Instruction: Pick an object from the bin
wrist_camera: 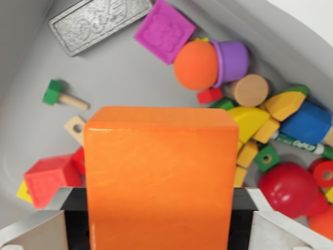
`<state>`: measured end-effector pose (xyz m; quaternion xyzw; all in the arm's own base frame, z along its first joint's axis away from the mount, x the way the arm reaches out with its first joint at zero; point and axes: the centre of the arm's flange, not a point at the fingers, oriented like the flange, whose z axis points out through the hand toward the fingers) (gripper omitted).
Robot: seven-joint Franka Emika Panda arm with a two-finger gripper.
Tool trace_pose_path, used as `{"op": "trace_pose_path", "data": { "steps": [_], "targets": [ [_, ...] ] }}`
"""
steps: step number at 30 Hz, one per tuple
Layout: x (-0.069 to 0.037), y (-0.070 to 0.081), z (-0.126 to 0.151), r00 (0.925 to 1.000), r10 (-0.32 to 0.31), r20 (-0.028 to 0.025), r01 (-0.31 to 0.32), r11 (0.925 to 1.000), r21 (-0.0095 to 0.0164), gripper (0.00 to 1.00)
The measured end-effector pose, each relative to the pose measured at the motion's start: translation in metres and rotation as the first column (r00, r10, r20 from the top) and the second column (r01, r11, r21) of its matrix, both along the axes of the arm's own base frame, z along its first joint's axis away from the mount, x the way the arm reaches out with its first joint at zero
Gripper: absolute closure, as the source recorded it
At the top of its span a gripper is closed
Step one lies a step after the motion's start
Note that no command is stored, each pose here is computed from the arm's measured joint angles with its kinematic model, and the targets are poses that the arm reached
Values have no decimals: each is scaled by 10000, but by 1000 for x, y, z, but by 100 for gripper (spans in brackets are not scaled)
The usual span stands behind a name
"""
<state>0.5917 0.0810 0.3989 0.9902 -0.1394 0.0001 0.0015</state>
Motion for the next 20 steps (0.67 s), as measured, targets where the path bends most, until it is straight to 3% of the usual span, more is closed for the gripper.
{"op": "trace_pose_path", "data": {
  "steps": [7, 20],
  "targets": [
    [0, 0, 4, 10000, 1, -5, -1, 10000, -1, 100],
    [0, 0, 0, 10000, 0, -75, 0, 10000, -7, 100]
  ]
}}
